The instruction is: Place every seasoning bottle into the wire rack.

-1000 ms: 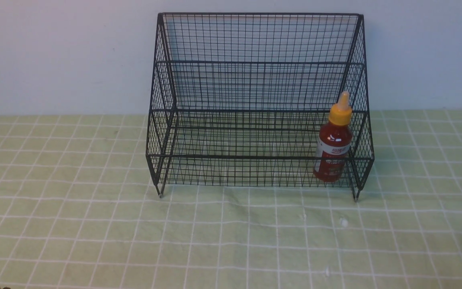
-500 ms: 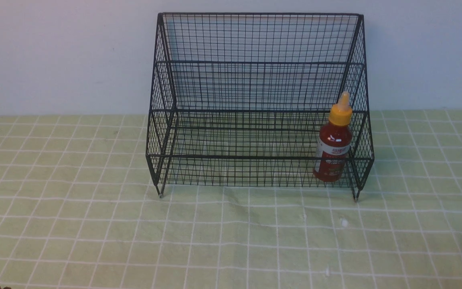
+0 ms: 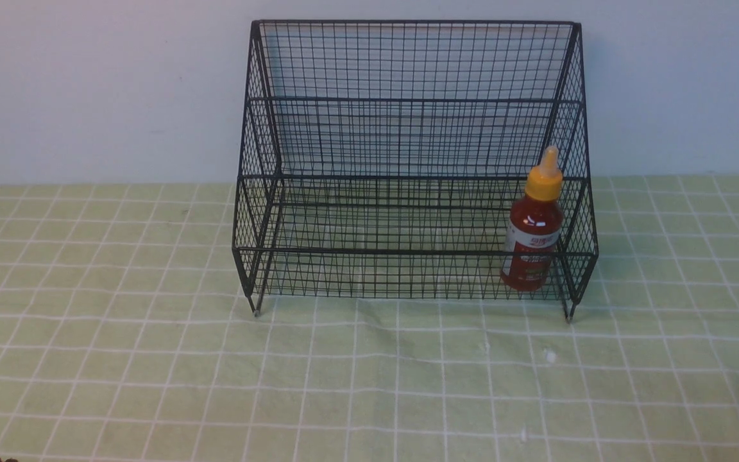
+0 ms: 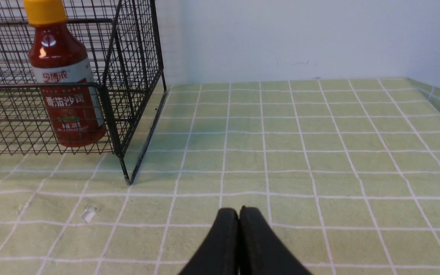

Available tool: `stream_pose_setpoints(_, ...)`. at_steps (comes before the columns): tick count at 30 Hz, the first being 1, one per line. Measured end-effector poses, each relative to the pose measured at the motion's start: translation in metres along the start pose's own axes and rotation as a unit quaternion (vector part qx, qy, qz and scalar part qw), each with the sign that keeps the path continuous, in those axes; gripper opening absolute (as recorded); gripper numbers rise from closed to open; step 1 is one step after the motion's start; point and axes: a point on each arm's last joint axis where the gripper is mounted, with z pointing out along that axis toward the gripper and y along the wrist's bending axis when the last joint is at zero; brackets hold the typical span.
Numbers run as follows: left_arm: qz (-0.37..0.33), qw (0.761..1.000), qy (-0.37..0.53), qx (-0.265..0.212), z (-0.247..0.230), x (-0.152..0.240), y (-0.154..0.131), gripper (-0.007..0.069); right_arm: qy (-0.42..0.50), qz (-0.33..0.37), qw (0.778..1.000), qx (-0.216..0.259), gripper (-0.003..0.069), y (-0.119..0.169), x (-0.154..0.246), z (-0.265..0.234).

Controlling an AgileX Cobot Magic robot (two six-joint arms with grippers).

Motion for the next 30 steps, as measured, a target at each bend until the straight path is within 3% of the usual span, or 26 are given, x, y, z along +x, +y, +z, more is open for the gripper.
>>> stream_pose_setpoints(30,0.000,1.000,0.000,0.000,0.0000,0.0000,0.0000,0.0018,0.000,0.001,1.000,0.000,-0.0015,0.0000,0.0000,0.0000)
